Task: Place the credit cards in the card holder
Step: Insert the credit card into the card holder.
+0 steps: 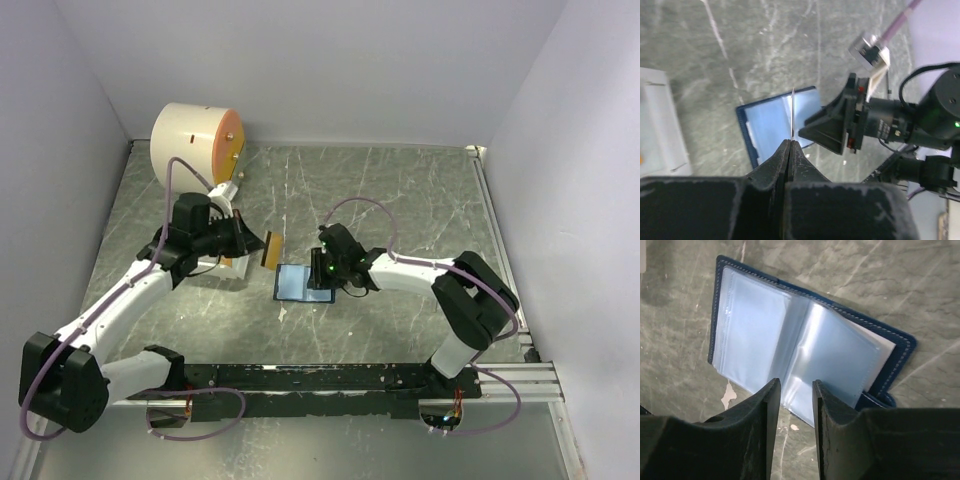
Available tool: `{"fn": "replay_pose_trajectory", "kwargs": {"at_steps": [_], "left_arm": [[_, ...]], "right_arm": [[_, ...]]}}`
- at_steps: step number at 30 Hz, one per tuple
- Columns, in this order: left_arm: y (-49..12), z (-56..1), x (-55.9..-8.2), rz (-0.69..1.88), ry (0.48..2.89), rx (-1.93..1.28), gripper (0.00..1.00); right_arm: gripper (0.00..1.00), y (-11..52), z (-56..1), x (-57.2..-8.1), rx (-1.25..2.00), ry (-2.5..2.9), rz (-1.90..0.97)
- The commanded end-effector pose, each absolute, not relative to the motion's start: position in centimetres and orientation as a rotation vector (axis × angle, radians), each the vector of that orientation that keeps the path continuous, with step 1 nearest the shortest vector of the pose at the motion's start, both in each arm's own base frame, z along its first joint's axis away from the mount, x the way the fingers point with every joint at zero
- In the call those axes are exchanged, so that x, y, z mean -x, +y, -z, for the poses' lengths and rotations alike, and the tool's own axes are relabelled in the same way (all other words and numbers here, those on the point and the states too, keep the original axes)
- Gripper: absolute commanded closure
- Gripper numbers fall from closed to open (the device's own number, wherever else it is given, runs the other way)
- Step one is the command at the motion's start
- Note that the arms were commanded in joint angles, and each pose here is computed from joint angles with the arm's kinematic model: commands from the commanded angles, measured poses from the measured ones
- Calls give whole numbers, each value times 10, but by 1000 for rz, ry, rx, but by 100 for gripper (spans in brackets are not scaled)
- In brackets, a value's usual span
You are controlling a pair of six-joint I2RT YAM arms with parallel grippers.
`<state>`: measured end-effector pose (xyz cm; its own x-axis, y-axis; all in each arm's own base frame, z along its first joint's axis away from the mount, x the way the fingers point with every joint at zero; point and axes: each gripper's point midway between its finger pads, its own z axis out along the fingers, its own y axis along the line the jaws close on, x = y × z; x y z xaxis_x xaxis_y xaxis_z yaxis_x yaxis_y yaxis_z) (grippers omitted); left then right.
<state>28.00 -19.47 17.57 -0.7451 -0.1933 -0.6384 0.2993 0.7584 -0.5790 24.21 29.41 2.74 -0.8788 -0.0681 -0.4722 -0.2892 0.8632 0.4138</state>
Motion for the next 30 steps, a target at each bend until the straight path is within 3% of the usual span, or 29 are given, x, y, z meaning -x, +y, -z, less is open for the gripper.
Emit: {"fn": "replay_pose_trajectory", "kwargs": {"at_steps": [1,17,30], "left_arm": [[-228,-185,-274,1049,2180,-78,93],[-284,-101,-265,1097,2360,-10,93],[-278,-37,-260,904,2527,53,93]], "right_arm": [[69,281,-36,-253,200,2580,-656],[77,250,-23,-258,151,2587,-511],[78,243,-11,-251,140,2603,-499]]}}
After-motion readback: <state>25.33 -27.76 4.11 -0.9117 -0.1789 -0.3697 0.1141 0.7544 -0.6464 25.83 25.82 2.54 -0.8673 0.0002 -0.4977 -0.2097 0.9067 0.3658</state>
